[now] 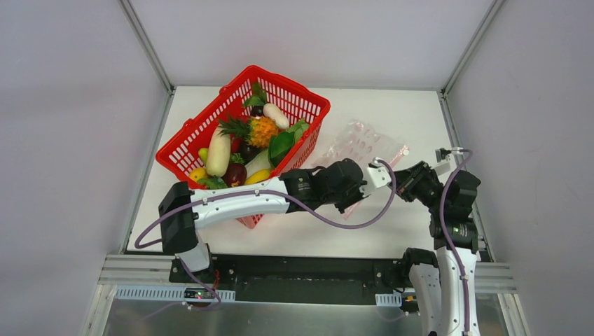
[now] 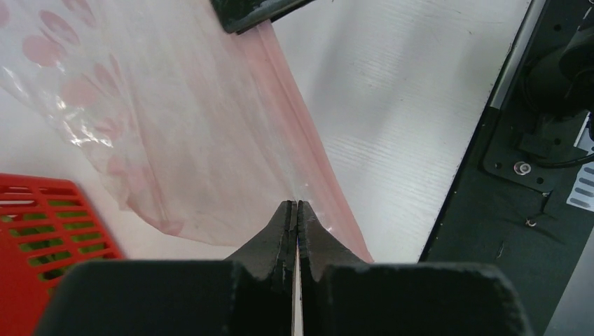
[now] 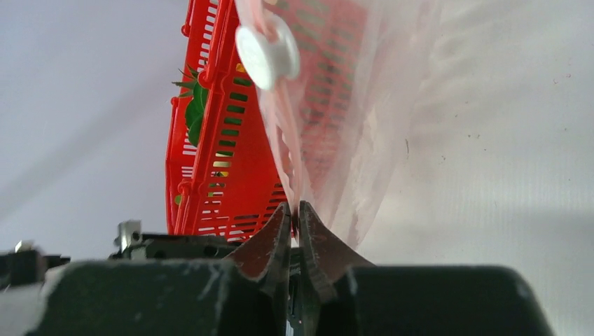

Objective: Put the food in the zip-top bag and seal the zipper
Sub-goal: Open the zipper of the food storage bag at the center of the board.

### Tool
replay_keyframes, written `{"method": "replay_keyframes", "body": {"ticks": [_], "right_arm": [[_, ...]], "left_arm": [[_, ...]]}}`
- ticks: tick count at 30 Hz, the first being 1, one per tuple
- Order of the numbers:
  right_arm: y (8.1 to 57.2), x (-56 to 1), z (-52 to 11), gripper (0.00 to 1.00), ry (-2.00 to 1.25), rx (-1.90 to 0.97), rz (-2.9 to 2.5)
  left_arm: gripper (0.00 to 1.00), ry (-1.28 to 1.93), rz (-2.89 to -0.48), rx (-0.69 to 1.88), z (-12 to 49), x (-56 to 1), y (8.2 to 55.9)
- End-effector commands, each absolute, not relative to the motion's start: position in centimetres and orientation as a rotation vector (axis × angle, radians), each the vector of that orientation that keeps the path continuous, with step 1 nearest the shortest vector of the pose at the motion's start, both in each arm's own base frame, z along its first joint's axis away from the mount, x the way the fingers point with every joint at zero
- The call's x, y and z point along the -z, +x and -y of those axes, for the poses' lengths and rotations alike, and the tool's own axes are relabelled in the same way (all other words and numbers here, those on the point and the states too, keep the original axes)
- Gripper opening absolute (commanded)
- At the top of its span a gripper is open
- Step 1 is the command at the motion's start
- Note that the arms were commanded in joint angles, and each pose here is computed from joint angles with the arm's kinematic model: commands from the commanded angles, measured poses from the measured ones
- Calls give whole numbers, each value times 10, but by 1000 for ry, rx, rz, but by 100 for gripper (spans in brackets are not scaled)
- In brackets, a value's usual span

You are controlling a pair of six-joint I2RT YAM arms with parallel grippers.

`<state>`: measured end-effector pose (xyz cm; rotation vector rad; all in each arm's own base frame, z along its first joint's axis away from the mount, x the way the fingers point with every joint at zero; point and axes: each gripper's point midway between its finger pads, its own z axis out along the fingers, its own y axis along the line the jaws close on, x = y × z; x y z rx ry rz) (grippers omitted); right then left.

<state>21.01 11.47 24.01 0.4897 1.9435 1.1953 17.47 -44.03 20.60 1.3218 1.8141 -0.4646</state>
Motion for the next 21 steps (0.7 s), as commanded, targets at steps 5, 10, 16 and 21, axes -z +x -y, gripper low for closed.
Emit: {"method": "replay_keyframes", "body": {"ticks": [5, 10, 16, 21], "right_arm": [[211, -244, -119, 0, 382, -1199, -1914], [221, -237, -110, 0, 517, -1166, -1907], [224, -234, -108, 0, 543, -1167, -1904], [226, -236, -107, 0, 575, -1176, -1890]], "left_arm": [[0, 1173, -1803, 719, 435, -231, 184], [11, 1138, -1816, 735, 435, -236, 181], [42, 1235, -1776, 638, 446, -234, 174], [56, 1285, -1714, 558, 459, -235, 170]]}}
